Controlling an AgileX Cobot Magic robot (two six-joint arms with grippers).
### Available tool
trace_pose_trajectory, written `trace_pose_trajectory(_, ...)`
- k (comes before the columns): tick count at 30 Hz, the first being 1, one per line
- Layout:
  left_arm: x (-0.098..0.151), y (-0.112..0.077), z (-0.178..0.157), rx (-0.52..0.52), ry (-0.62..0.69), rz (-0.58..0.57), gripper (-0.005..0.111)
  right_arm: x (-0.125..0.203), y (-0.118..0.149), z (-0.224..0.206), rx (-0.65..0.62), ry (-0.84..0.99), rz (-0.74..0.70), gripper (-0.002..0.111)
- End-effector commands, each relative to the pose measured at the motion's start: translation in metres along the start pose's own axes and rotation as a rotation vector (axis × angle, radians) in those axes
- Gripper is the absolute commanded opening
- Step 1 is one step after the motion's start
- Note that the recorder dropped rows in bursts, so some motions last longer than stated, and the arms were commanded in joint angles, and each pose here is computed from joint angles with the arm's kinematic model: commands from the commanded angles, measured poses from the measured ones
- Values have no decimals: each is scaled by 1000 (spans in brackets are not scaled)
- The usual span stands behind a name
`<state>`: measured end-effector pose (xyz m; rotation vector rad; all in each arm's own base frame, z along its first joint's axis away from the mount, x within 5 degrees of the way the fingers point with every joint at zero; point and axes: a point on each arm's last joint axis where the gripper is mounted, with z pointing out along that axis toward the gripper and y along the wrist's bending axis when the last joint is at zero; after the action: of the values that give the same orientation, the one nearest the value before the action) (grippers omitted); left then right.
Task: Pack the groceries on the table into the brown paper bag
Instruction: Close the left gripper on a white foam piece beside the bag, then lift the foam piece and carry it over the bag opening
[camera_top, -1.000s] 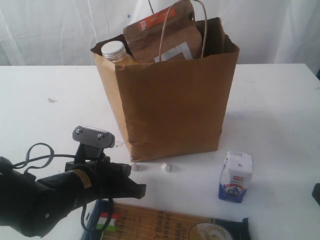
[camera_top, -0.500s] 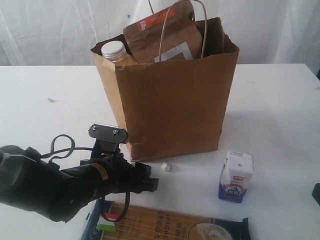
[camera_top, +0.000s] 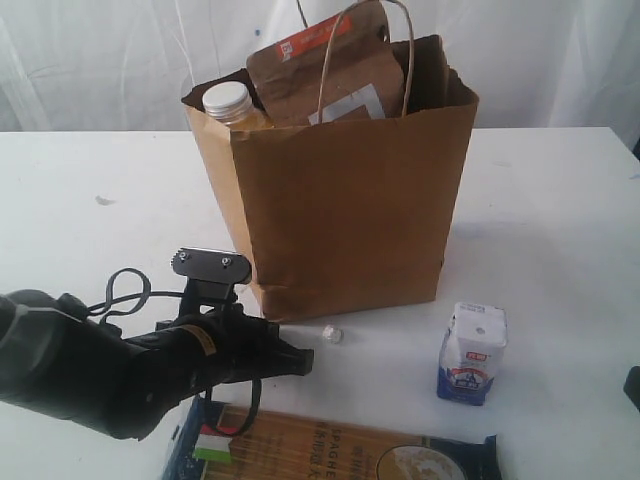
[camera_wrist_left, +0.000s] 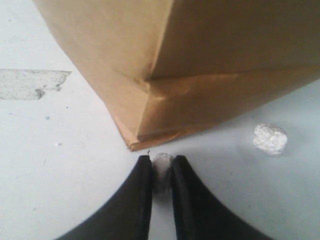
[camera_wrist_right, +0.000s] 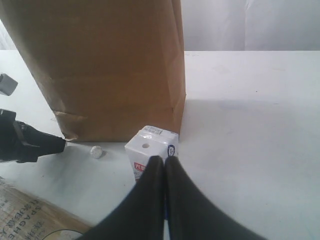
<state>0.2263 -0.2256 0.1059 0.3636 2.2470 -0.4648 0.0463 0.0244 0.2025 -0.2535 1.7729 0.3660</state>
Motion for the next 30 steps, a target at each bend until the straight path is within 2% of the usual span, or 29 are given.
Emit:
trace_pose_trajectory(1,16,3,0,-19,129,-2,0,1,0,0,5,-7,1,0)
trace_pose_trajectory(4,7,0,-9,1,109,7,0,1,0,0,5,-7,1,0)
trace_pose_trajectory(9,-21,-12,-50,84,122,86,0,1,0,0,5,-7,1,0)
trace_pose_trajectory(15,-19,0,-96,91,67,29,0,1,0,0,5,-7,1,0)
trace_pose_trajectory(18,-21,2,-121,133,37,36,0,1,0,0,5,-7,1,0)
trace_pose_trajectory(20,-34,0,-144,182,-39,35,0,1,0,0,5,-7,1,0)
trace_pose_trajectory(23,-64,-5,-187,261,-235,26,0,1,0,0,5,-7,1,0)
trace_pose_trajectory(25,-88,-11,-211,301,-349,93,0,1,0,0,5,-7,1,0)
trace_pose_trajectory(30,-127,-23,-235,322,-480,187,0,1,0,0,5,-7,1,0)
